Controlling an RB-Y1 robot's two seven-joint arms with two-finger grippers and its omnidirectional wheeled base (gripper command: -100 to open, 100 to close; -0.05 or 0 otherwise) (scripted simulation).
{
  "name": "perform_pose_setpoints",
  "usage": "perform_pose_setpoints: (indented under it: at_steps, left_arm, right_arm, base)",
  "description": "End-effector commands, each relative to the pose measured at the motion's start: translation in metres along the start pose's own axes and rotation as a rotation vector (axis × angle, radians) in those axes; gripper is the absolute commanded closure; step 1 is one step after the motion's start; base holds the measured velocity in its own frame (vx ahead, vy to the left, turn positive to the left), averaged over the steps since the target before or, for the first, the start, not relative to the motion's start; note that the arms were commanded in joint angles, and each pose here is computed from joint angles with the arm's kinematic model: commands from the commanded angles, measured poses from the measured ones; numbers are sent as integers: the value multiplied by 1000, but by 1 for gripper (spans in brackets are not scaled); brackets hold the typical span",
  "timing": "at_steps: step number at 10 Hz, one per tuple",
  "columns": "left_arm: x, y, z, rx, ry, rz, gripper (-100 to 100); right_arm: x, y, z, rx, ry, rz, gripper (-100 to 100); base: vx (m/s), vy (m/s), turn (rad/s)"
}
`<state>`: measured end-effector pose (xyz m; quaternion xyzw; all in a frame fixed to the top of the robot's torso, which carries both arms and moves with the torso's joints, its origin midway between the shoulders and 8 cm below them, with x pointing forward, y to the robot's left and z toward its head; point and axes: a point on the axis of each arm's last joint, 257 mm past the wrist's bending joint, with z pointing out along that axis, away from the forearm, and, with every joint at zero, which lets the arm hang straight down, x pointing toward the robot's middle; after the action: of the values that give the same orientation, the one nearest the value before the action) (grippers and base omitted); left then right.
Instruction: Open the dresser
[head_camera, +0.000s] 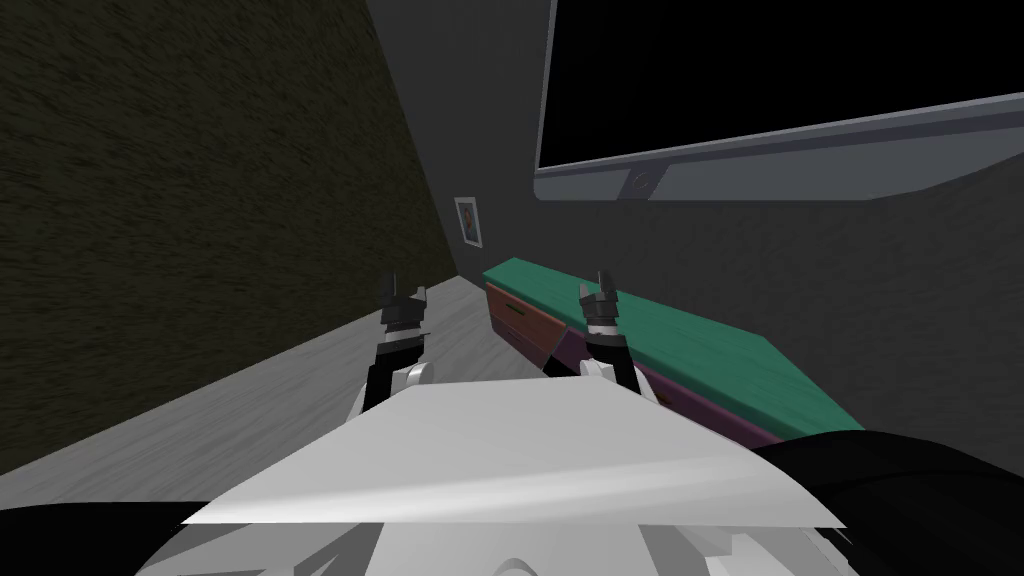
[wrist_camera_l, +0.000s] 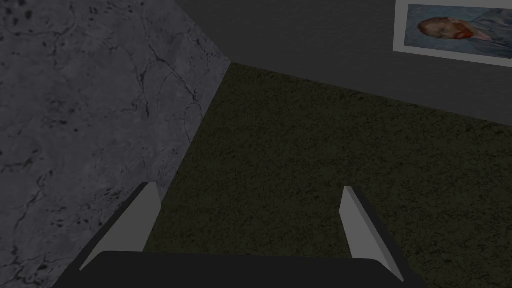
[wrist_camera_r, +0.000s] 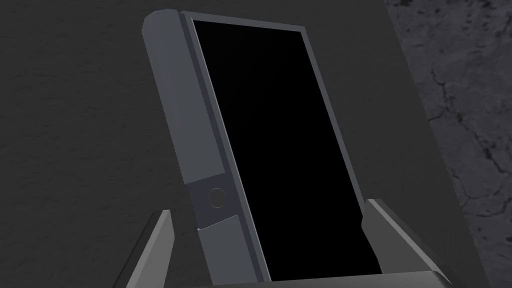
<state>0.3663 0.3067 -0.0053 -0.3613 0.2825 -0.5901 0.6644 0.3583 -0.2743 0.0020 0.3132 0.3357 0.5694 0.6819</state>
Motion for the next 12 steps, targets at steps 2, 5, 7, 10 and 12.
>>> perform_pose_setpoints:
  at_steps: [2,5,7,10,12]
  left_arm:
    - [0,0,0,0,0,0,0]
    - [0,0,0,0,0,0,0]
    - [0,0,0,0,0,0,0]
    - [0,0,0,0,0,0,0]
    - [0,0,0,0,0,0,0]
  right_arm:
    - [0,0,0,0,0,0,0]
    - [0,0,0,0,0,0,0]
    - [0,0,0,0,0,0,0]
    - [5,-10,-1,27,36,-53,-100]
    - [10,-25,-2,65,71,-123,-100]
  base:
    - [0,0,0]
    - [0,0,0]
    - [0,0,0]
    - [6,8,5]
    - [33,59,16]
